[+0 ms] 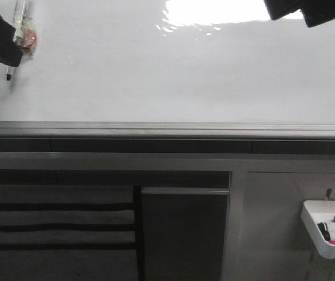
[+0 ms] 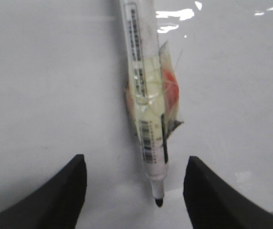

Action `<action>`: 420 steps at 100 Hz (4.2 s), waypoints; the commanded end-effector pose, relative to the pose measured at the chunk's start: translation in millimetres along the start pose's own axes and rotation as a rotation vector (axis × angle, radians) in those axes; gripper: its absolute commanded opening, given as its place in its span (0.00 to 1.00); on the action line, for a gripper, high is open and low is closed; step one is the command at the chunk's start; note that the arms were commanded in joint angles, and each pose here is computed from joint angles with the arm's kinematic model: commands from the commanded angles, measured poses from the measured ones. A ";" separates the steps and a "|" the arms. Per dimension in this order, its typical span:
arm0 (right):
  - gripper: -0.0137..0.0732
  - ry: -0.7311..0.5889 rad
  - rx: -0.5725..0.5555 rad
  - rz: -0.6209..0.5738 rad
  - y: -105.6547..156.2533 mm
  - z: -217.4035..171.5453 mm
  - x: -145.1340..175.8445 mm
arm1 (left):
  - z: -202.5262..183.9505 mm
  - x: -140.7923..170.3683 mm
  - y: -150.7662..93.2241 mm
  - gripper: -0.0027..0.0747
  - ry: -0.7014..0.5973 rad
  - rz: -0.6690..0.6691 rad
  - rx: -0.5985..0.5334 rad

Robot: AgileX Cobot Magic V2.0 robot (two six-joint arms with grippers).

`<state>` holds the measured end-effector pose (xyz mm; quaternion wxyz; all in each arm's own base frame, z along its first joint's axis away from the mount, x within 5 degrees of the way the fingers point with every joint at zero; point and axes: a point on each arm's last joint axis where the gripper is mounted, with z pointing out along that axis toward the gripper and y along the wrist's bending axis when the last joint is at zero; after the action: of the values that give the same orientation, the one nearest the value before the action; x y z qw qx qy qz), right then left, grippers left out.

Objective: Write number 3 on whiteboard

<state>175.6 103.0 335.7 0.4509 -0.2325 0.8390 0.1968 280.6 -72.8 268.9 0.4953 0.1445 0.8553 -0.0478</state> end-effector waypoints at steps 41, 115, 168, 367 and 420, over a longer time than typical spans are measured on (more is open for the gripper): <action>0.58 -0.112 0.013 -0.003 0.8 -8.4 -17.6 | 15.1 -23.2 5.4 0.51 -0.130 -0.021 -0.035; 0.58 0.057 -0.044 -0.083 8.3 -19.2 -30.9 | -72.5 -35.1 -31.9 0.01 0.211 0.320 0.249; 0.58 0.137 -0.521 -0.353 37.8 20.1 -44.9 | -108.2 -27.0 -119.9 0.01 0.153 0.794 0.739; 0.19 0.021 -0.024 -0.203 -8.9 -33.4 -2.5 | -157.3 4.6 -44.4 0.55 -0.163 0.235 0.374; 0.19 0.043 -0.091 -0.105 -18.8 -2.3 -53.5 | -156.8 6.9 -43.3 0.55 -0.179 0.229 0.357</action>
<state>193.4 91.4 360.0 0.4207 -0.3085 0.8321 0.1882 132.0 -78.7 324.9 0.5011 0.3505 0.7772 -0.1485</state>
